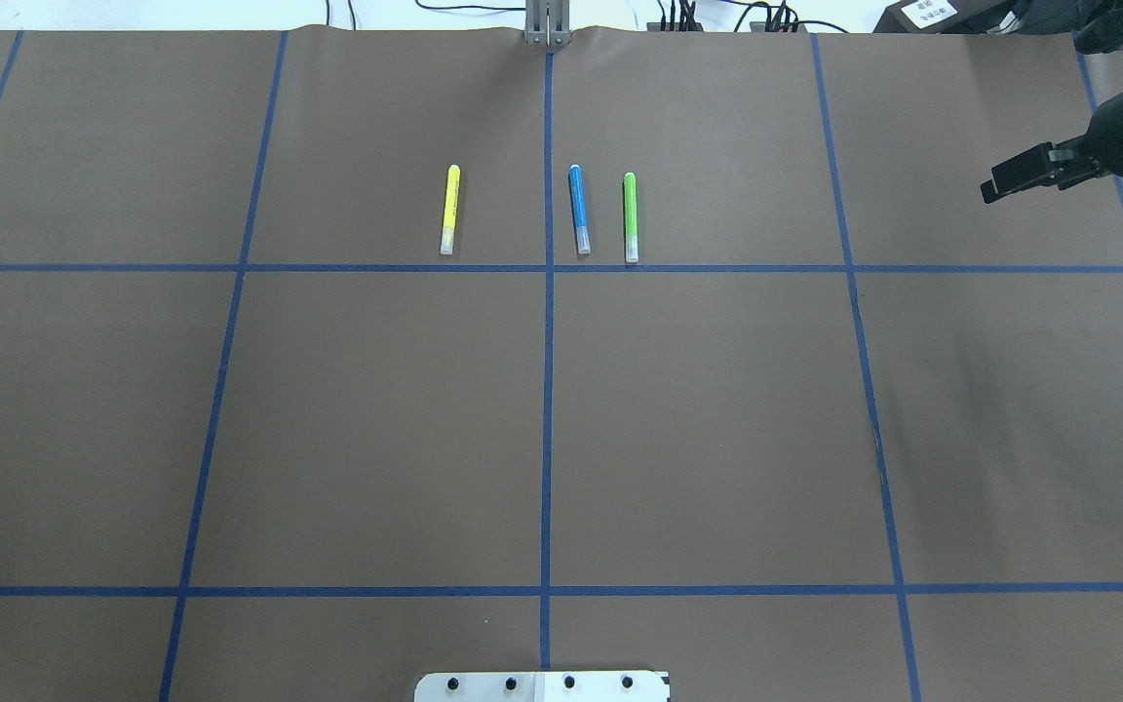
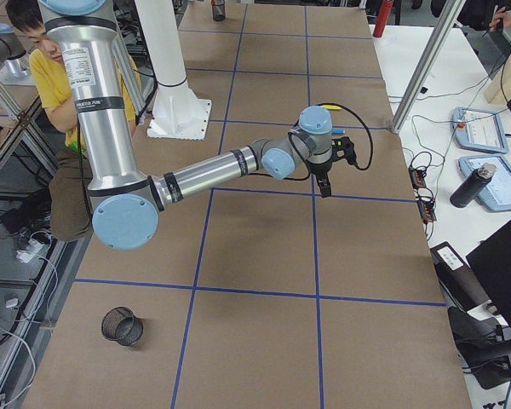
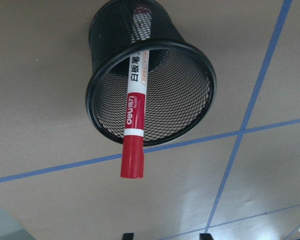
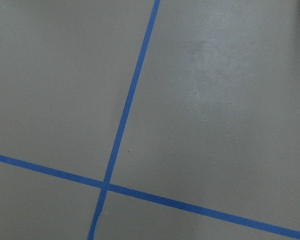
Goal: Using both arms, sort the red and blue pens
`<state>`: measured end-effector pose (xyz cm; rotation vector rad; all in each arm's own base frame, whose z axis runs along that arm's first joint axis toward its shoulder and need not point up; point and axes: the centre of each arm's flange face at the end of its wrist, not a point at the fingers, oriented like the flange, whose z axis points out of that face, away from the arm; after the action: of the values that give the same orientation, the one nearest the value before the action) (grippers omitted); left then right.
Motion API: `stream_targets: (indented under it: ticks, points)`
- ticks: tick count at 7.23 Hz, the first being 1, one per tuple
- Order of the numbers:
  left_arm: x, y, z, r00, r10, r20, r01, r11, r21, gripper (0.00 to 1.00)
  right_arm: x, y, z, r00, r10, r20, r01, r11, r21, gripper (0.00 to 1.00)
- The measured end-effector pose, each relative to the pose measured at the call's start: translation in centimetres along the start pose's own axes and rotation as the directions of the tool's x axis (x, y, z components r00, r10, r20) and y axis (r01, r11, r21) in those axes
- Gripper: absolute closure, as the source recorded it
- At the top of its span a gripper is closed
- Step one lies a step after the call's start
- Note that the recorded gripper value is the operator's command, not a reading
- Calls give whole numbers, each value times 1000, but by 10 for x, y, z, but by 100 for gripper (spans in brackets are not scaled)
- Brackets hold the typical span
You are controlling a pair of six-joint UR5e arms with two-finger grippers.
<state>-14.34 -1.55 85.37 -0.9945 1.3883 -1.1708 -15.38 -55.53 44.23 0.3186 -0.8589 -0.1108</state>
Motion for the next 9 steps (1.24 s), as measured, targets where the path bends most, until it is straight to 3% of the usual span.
stream_targets:
  ticks: [3, 5, 7, 9]
  points:
    - [23, 4, -24, 998, 58, 4, -59, 996, 60, 0, 1, -1, 1, 1000, 2, -1, -2, 1000, -2, 0]
    - [48, 5, -51, 982, 182, 47, -188, 962, 199, 0, 1, -2, 3, 1000, 5, -4, -5, 1000, -3, 0]
    - [82, 14, -76, 932, 328, 156, -363, 868, 340, 0, 1, -2, 3, 1000, 10, -4, -10, 1000, -3, 0]
    - [135, 24, -86, 832, 446, 330, -550, 738, 390, 0, 1, -2, 3, 1000, 17, -3, -17, 1000, -3, 0]
